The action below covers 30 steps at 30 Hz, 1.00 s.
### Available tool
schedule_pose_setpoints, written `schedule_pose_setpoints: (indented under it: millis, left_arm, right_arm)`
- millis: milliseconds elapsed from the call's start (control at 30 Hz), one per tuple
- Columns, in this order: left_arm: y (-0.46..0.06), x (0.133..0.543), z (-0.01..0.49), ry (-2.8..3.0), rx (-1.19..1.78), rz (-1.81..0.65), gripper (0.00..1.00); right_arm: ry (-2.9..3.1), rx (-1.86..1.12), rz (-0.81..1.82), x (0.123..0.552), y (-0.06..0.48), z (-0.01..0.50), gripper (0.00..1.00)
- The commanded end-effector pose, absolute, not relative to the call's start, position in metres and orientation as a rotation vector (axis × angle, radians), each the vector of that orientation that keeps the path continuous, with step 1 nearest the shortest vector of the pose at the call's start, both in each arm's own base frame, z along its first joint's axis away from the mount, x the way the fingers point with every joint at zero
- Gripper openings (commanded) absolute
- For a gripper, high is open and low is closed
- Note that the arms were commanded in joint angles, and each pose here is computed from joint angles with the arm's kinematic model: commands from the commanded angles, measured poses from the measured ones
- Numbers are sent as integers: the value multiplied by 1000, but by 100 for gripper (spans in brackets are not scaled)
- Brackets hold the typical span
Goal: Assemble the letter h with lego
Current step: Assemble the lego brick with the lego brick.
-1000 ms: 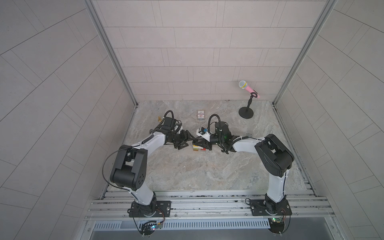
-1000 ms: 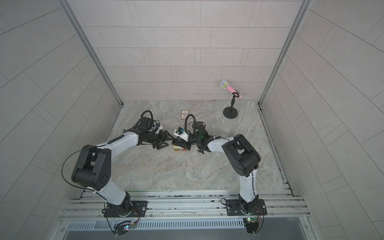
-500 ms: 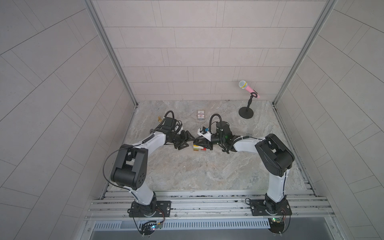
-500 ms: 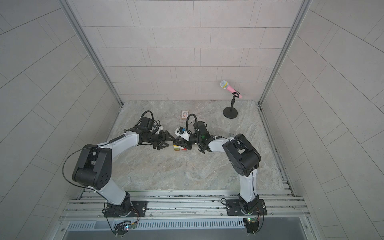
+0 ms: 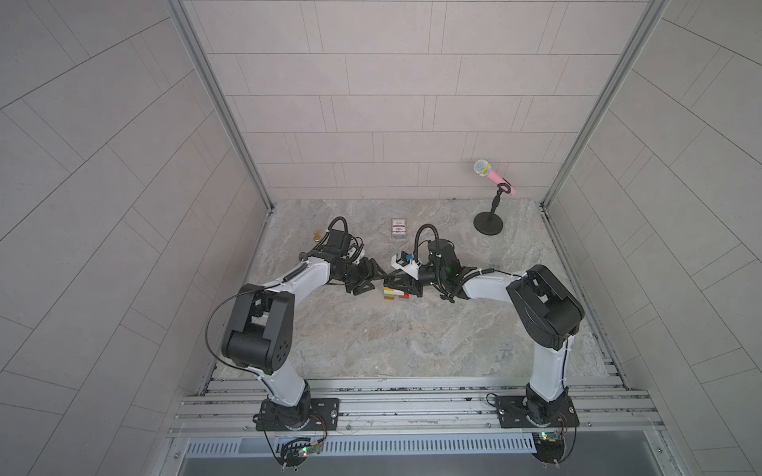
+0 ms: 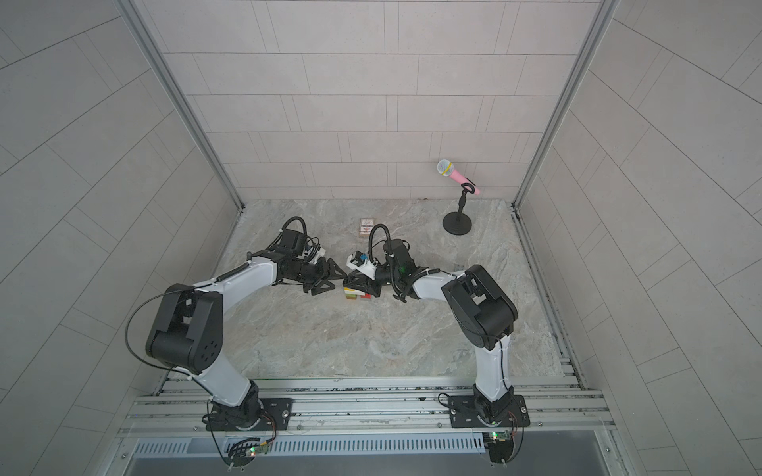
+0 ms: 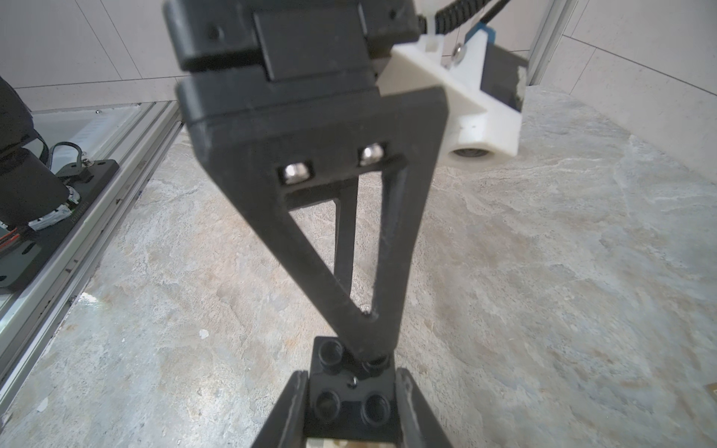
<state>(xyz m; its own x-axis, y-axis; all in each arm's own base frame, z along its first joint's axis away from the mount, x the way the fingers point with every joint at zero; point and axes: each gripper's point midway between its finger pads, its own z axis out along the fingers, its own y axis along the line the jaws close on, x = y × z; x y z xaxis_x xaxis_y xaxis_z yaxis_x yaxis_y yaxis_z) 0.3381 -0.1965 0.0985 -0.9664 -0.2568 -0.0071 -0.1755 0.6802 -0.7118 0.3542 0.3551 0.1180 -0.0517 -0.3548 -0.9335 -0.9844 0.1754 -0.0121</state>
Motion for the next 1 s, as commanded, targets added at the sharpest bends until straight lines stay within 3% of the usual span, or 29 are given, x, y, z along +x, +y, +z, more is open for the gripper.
schedule_pose_setpoints:
  millis: [0, 300, 767, 967]
  left_arm:
    - [-185, 320, 73, 2919, -378, -1000, 65]
    - [-179, 311, 64, 3009, -313, -852, 65]
    - [-173, 306, 63, 3042, -248, -714, 63]
    - [-169, 303, 61, 3057, -216, -617, 62]
  right_arm:
    - [1609, -1361, 876, 350, 353, 103, 0]
    - [1661, -1328, 846, 352, 348, 102, 12]
    - [1739, -1317, 846, 350, 343, 99, 13]
    - [1773, -1295, 845, 348, 339, 97, 26]
